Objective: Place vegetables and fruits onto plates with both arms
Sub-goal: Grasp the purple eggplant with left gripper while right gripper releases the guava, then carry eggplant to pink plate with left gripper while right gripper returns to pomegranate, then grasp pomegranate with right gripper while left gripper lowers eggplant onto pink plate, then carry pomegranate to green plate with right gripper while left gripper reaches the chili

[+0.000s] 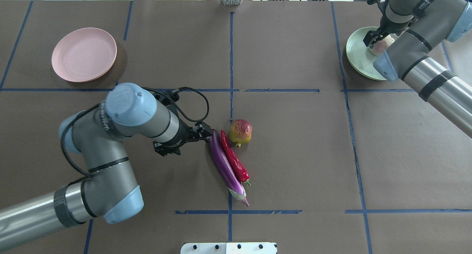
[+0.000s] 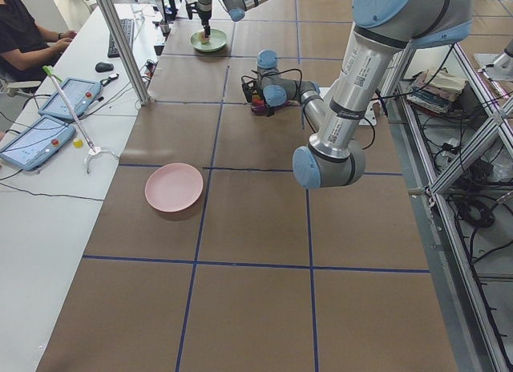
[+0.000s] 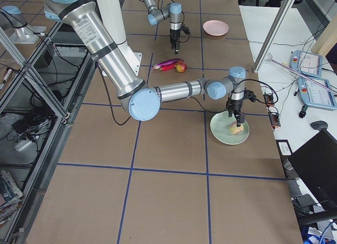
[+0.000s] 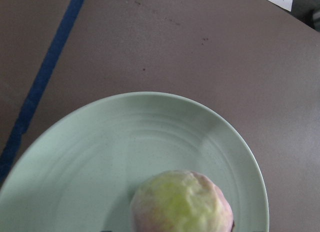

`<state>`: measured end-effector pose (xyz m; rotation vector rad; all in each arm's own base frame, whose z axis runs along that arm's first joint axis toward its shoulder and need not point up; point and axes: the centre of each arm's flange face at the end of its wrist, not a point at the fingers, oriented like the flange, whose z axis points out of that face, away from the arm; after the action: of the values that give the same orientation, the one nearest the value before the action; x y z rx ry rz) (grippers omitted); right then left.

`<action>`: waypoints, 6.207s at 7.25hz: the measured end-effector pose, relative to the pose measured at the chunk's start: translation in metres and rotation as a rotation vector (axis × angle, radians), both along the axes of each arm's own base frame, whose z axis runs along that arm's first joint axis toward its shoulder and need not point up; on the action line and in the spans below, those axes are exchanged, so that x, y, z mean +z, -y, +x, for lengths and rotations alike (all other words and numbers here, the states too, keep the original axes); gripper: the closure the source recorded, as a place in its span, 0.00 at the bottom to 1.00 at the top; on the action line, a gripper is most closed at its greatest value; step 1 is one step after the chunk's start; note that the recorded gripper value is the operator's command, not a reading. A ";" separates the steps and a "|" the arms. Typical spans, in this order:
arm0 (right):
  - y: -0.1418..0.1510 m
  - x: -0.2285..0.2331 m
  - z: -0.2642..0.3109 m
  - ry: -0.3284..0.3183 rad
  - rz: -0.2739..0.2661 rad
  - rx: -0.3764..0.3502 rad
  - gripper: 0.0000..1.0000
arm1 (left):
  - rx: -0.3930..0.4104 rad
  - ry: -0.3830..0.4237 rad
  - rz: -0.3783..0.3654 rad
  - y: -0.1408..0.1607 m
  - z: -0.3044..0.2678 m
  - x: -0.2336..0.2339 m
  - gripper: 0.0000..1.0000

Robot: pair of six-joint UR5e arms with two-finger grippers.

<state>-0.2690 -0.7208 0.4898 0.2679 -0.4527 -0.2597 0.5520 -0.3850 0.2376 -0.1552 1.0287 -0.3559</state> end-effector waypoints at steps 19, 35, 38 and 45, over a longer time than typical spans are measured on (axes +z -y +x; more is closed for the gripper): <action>-0.237 -0.251 -0.238 0.533 -0.421 0.264 0.00 | -0.300 0.298 0.142 0.248 -0.249 0.148 0.99; -0.199 -0.249 -0.260 0.361 -0.372 0.403 1.00 | -0.246 0.344 0.139 0.311 -0.337 0.248 0.00; -0.093 -0.148 -0.111 0.223 -0.224 0.327 1.00 | -0.241 0.165 0.068 0.285 -0.320 0.196 0.00; -0.039 0.006 -0.001 0.060 -0.205 0.267 0.00 | -0.219 0.126 -0.053 0.109 -0.050 0.029 0.00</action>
<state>-0.2704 -0.6814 0.4959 0.1334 -0.4939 0.0559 0.5017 -0.4945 0.2663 -0.0665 0.9143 -0.5846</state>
